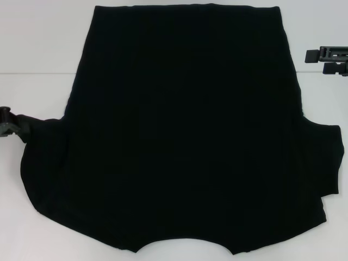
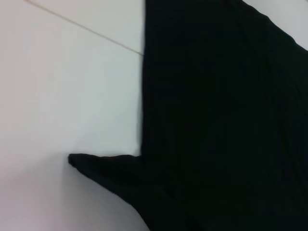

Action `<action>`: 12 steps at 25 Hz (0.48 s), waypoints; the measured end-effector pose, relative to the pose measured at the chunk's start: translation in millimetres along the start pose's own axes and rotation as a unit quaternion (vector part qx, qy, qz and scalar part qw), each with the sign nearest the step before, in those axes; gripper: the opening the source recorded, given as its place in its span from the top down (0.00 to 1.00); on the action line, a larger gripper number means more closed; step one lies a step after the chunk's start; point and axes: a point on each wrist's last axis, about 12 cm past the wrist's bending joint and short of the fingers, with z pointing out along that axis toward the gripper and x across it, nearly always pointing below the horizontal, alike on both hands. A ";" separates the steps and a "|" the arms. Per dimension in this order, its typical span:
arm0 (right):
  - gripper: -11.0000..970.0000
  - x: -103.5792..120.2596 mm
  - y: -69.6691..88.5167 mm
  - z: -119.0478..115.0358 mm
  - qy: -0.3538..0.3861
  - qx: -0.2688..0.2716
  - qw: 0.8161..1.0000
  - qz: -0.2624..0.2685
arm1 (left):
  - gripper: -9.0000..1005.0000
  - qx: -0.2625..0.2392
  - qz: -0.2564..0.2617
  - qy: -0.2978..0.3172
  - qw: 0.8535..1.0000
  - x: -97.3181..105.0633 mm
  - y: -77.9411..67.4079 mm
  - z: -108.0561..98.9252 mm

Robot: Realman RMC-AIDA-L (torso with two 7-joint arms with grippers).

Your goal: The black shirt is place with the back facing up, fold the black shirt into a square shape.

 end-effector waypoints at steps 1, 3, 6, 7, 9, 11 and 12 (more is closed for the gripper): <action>0.04 0.4 -0.2 -0.4 0.001 0.000 1.000 0.000 | 0.98 0.000 0.005 0.003 1.000 -2.4 -3.7 0.5; 0.04 1.1 -0.9 -1.1 0.001 0.000 1.000 0.001 | 0.98 0.001 0.018 0.013 1.000 -6.5 -12.1 2.2; 0.04 1.6 -1.3 -1.5 0.001 0.000 1.000 0.001 | 0.98 0.005 0.041 0.033 0.999 -10.1 -25.2 7.8; 0.04 1.6 -1.4 -1.6 0.001 0.001 1.000 0.000 | 0.98 0.005 0.053 0.044 0.998 -11.4 -31.5 11.4; 0.04 1.7 -1.3 -1.3 0.002 0.000 1.000 0.000 | 0.98 0.003 0.073 0.058 0.996 -13.2 -41.7 17.9; 0.04 1.6 -1.1 -1.1 0.002 0.000 1.000 0.000 | 0.98 0.001 0.107 0.075 0.991 -15.0 -56.6 27.0; 0.04 1.6 -1.1 -1.1 0.002 0.000 1.000 0.000 | 0.98 0.001 0.107 0.075 0.991 -15.0 -56.6 27.0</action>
